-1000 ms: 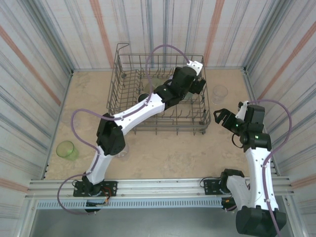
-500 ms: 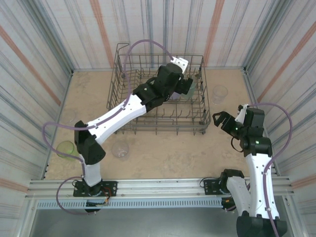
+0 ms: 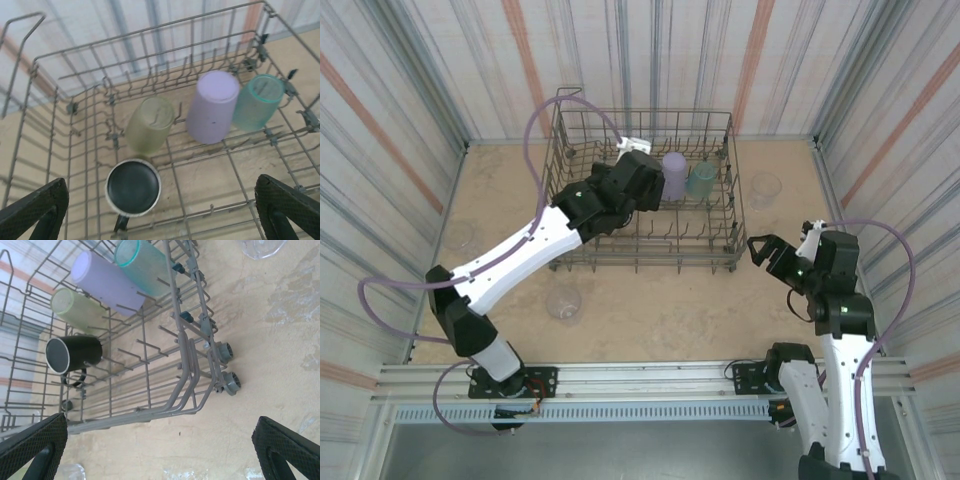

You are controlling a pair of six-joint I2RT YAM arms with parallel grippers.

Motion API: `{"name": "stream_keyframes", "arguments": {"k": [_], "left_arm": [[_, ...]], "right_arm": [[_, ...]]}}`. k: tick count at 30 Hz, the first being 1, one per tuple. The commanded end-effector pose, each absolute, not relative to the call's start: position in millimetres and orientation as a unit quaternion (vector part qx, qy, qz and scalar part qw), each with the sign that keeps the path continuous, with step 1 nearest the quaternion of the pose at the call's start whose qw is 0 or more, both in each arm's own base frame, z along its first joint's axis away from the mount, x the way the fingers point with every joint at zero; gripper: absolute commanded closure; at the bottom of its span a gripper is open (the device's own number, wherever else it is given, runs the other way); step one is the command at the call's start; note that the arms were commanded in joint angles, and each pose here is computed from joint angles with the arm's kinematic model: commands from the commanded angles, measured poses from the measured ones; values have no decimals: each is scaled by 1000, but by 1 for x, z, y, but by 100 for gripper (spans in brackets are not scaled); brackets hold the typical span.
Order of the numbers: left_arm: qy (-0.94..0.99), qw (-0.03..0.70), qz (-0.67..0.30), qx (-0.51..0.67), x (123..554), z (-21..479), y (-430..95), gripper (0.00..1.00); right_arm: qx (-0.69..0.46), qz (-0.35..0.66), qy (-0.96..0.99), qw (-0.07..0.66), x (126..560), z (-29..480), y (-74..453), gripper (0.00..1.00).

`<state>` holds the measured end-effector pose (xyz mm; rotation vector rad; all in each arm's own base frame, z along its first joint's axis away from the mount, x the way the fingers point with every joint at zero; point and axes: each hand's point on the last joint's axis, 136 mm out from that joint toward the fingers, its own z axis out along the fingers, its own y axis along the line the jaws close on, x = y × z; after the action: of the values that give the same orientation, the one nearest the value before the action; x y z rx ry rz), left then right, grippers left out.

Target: Load the cups into the dish rack

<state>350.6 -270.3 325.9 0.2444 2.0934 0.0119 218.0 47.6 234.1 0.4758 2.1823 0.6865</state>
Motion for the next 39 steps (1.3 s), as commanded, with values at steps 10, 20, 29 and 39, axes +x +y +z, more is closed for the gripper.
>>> {"name": "stream_keyframes", "arguments": {"k": [10,20,29,39], "left_arm": [[905,386,88,-154,296,282,-143,1],[897,357,104,-240,257,271,-94,1],[884,363,72,-286,221,278,-38,1],[879,337,23,-336,225,242,13,1]], "right_arm": [[142,294,859,394,195,234,63,1],[131,304,853,404,210,237,65,1],[166,282,860,392,238,219,54,1],[207,267,859,384,250,198,50,1]]}}
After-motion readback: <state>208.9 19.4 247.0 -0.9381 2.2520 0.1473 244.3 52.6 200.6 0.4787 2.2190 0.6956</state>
